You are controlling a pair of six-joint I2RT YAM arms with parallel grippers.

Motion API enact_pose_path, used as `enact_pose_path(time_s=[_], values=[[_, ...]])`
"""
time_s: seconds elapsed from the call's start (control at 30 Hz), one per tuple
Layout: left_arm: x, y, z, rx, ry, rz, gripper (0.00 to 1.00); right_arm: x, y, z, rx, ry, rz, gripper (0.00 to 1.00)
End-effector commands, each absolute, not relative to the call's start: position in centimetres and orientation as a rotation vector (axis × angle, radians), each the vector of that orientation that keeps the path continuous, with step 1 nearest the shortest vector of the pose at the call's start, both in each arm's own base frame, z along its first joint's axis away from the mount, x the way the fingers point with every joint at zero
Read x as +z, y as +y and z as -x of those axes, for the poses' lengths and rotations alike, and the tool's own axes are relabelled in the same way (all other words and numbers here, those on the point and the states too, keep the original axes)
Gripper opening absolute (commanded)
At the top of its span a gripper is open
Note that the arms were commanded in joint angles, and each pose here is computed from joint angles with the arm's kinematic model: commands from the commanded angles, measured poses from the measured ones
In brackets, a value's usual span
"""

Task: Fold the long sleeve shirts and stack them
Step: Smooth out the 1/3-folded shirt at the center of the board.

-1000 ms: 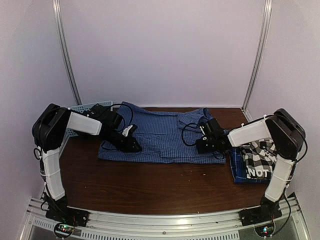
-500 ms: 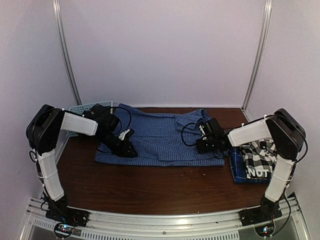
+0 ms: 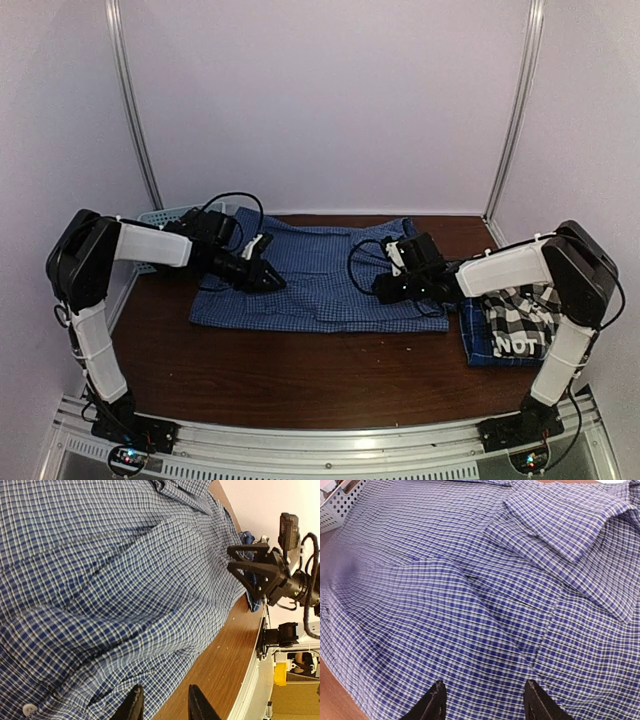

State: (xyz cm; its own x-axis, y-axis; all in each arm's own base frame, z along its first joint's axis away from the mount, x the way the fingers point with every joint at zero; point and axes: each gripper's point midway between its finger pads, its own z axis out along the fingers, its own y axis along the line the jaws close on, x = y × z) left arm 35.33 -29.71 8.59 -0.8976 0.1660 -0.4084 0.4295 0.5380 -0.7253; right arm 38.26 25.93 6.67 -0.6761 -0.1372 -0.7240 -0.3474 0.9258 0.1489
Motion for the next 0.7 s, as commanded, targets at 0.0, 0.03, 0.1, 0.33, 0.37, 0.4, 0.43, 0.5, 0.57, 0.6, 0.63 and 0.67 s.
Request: enact_pose_path(time_s=[0.0,0.03,0.1,0.33,0.37,0.4,0.43,0.5,0.57,0.6,0.63,0.67], values=[[8.5,-29.9,-38.2,-1.203,2.422,-0.456,0.31,8.6,29.9,-38.7,0.535,2.245,0.400,0.54],[8.0,-29.7,-38.4,-1.178,2.432,-0.445,0.32,8.6,30.5,-38.9,0.559,2.242,0.406,0.54],[6.9,-29.3,-38.5,-1.141,2.451,-0.423,0.31,8.5,31.6,-39.3,0.602,2.238,0.415,0.54],[3.4,-28.1,-37.1,-1.048,2.553,-0.391,0.31,6.0,33.2,-41.1,0.613,2.274,0.413,0.53],[3.1,-28.0,-36.9,-1.032,2.564,-0.394,0.31,5.6,33.1,-41.4,0.604,2.281,0.403,0.53],[2.8,-27.8,-36.7,-1.014,2.577,-0.395,0.31,4.9,32.8,-41.7,0.589,2.295,0.393,0.52],[2.5,-27.7,-36.5,-0.992,2.590,-0.397,0.31,4.4,32.5,-42.0,0.577,2.310,0.378,0.52],[1.8,-27.2,-36.2,-0.930,2.624,-0.401,0.31,3.3,31.5,-42.7,0.539,2.340,0.334,0.51],[1.1,-26.5,-36.0,-0.865,2.662,-0.388,0.31,2.7,30.1,-43.3,0.502,2.356,0.289,0.50],[0.9,-26.3,-35.9,-0.850,2.677,-0.385,0.31,2.5,29.4,-43.5,0.482,2.361,0.269,0.50],[0.6,-26.1,-35.6,-0.833,2.693,-0.382,0.31,2.2,28.8,-43.7,0.461,2.366,0.253,0.50],[0.4,-25.9,-35.4,-0.822,2.707,-0.381,0.31,2.1,28.3,-43.9,0.438,2.367,0.243,0.50]])
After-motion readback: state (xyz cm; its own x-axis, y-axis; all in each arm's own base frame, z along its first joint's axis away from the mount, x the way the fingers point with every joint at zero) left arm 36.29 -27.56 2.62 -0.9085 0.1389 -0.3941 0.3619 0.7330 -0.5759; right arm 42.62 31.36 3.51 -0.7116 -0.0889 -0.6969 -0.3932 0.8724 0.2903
